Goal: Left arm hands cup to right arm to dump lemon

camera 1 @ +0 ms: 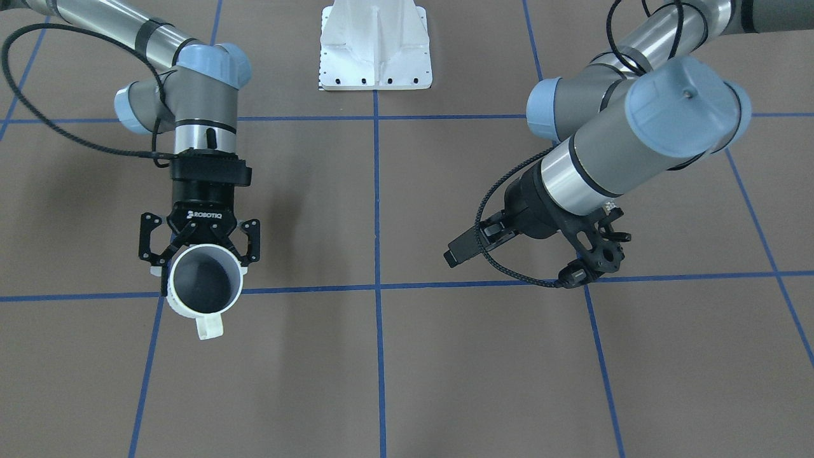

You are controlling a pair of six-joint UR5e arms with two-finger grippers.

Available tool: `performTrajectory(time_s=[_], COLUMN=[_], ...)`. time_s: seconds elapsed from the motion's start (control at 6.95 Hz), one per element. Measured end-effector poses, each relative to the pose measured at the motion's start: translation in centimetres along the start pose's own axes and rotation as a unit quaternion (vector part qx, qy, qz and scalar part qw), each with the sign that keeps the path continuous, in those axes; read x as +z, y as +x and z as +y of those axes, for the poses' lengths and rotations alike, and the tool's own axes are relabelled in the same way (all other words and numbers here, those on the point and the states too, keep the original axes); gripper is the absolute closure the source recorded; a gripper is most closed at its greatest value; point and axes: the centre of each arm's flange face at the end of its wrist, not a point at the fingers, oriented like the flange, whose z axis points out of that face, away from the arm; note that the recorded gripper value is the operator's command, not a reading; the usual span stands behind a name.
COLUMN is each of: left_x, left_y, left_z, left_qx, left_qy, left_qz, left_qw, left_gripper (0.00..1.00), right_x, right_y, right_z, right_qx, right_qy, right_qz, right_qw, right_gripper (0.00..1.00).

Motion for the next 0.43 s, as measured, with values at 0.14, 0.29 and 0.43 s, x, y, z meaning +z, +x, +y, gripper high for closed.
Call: performTrajectory(time_s=[0.14, 0.29, 0.43], left_x=[0.1, 0.1, 0.4], left_y=[0.6, 1.4, 2.5], left_z=[0.8, 1.7, 3.2], left_qx=[0.007, 0.015, 0.026], left_qy=[-0.007, -0.012, -0.02], left_qz=[0.003, 0.007, 0.012], left_qw=[1.0, 0.9998, 0.9994], left_gripper=[0.0, 0.0, 0.0], right_x=[-1.2, -2.0, -2.6], right_y=[-2.0, -3.4, -4.6], right_z=[-0.2, -0.2, -0.4], right_qx=[-0.006, -0.015, -0.024], right_qy=[0.008, 0.01, 0.01], right_qz=[0.005, 0.009, 0.013], right_qw=[0.9999, 0.9998, 0.9996], right_gripper=[0.8, 0.8, 0.8])
